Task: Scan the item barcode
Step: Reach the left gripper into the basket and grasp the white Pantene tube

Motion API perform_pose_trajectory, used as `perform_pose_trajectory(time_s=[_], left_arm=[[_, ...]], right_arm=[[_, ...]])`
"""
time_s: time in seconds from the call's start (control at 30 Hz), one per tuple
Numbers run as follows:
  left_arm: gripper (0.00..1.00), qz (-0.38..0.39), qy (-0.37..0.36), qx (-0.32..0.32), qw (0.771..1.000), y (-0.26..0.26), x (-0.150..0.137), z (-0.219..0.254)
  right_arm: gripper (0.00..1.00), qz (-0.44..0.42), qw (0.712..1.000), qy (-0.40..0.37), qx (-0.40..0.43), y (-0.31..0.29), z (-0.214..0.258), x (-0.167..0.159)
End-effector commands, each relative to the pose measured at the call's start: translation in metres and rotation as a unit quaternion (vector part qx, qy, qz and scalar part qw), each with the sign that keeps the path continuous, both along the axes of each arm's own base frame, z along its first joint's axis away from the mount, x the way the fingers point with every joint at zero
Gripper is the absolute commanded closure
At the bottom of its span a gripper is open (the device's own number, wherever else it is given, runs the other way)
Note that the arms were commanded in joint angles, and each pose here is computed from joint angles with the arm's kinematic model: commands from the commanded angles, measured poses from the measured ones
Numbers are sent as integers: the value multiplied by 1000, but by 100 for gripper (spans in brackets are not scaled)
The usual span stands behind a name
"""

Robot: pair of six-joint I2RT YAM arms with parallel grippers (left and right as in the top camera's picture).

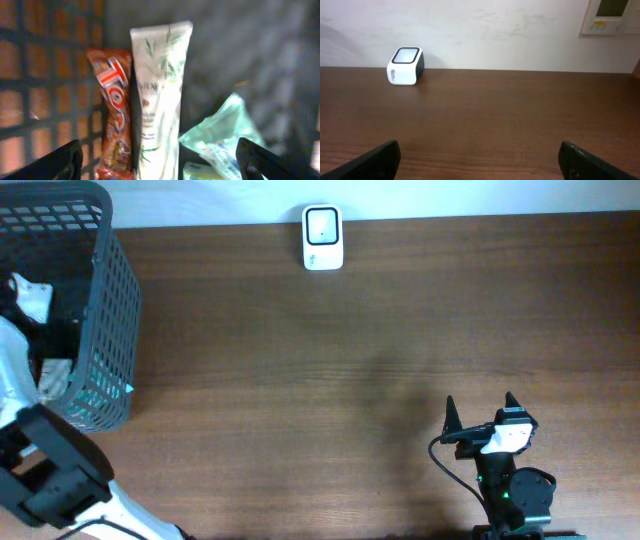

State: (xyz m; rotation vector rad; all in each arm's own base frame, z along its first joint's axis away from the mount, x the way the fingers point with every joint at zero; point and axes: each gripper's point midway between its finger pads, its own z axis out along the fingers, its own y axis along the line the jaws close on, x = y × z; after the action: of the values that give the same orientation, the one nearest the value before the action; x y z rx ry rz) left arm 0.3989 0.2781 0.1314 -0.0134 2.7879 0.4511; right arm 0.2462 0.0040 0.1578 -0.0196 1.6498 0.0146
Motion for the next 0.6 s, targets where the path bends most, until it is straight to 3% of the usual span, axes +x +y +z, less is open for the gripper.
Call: perform_pose_trajectory(time_s=[0.0, 0.2, 0.33, 0.43, 0.57], left_arm=[[3, 16, 58, 44, 997, 22, -15, -23], [5, -30, 72, -1, 997, 13, -13, -59], [13, -35, 91, -26, 995, 8, -14, -89], [23, -31, 95, -31, 995, 8, -15, -96], [22, 15, 108, 11, 994, 27, -21, -97]], right_arm=[[1, -9, 1000, 2, 2, -4, -3, 0], [1, -9, 1000, 2, 2, -4, -3, 0], [1, -9, 1000, 2, 2, -4, -3, 0], [1, -9, 1000, 2, 2, -4, -3, 0], [1, -9, 1000, 2, 2, -4, -3, 0]])
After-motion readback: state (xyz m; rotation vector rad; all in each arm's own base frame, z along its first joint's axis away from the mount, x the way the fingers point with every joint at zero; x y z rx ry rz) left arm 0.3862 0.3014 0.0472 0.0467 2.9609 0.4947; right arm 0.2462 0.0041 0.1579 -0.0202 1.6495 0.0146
